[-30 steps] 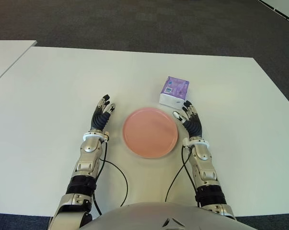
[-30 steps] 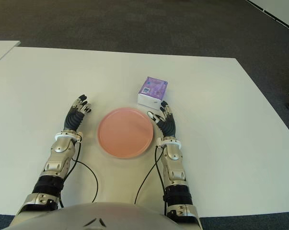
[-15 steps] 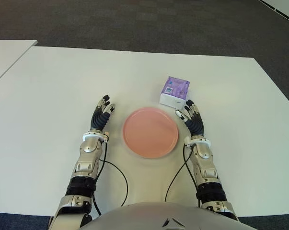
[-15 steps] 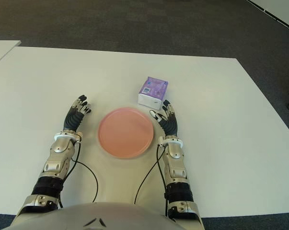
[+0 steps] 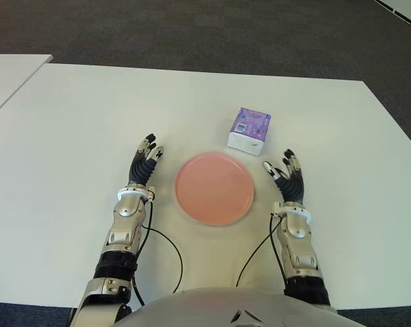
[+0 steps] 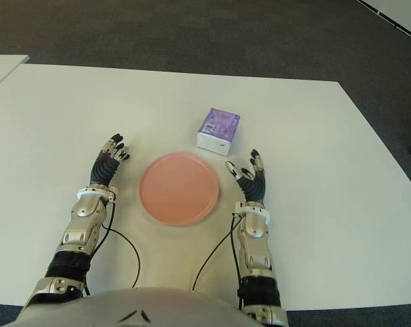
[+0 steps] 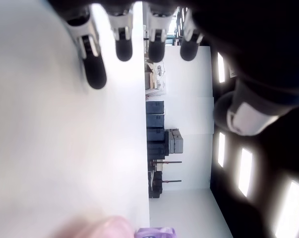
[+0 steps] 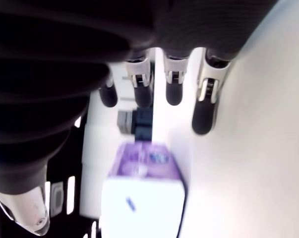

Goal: Put the tissue paper into the plate.

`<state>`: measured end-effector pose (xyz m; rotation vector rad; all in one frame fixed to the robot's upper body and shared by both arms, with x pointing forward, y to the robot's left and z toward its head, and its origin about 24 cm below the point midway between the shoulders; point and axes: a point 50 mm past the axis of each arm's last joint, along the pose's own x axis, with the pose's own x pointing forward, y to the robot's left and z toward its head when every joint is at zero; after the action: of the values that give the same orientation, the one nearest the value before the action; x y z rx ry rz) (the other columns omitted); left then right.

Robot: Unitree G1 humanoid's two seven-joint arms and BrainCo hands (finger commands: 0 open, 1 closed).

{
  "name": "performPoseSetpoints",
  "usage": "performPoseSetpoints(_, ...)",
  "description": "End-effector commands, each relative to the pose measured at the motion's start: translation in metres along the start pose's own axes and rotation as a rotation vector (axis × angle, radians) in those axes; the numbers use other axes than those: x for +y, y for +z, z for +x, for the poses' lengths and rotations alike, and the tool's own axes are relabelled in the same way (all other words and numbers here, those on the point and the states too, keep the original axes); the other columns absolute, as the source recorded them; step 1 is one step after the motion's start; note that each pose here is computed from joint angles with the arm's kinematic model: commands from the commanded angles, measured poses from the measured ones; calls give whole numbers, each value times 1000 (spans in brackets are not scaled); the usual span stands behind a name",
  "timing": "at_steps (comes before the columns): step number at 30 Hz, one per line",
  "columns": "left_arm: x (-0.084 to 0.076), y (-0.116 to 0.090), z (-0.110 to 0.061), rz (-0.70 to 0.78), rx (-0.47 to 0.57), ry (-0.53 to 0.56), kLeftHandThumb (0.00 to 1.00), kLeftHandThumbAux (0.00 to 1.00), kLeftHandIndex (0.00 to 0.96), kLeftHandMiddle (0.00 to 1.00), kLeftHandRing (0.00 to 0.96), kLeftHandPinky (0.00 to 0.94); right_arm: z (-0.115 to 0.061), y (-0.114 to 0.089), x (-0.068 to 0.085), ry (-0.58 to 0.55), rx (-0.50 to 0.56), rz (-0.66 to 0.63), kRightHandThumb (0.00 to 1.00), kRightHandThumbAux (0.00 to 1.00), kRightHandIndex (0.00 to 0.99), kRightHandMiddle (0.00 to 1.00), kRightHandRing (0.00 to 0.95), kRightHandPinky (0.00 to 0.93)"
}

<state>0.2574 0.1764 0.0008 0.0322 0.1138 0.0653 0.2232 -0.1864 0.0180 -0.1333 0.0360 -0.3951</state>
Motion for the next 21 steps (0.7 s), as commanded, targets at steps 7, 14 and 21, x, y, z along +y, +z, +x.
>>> performPoseSetpoints(7,0,-12,-5,-6,73,-4,0,531,0,0,0,0,-2,12,-7,-141,-28,-45,100,659,0,0,0,0)
performPoseSetpoints(14,0,-12,-5,3,62,-10,0,529,0,0,0,0,18,125,-12,-331,-420,-175,141,634,0,0,0,0)
performPoseSetpoints(21,0,-13,-4,2,54,-15,0,536,0,0,0,0,40,154,-5,-349,-582,-228,157,623,0,0,0,0)
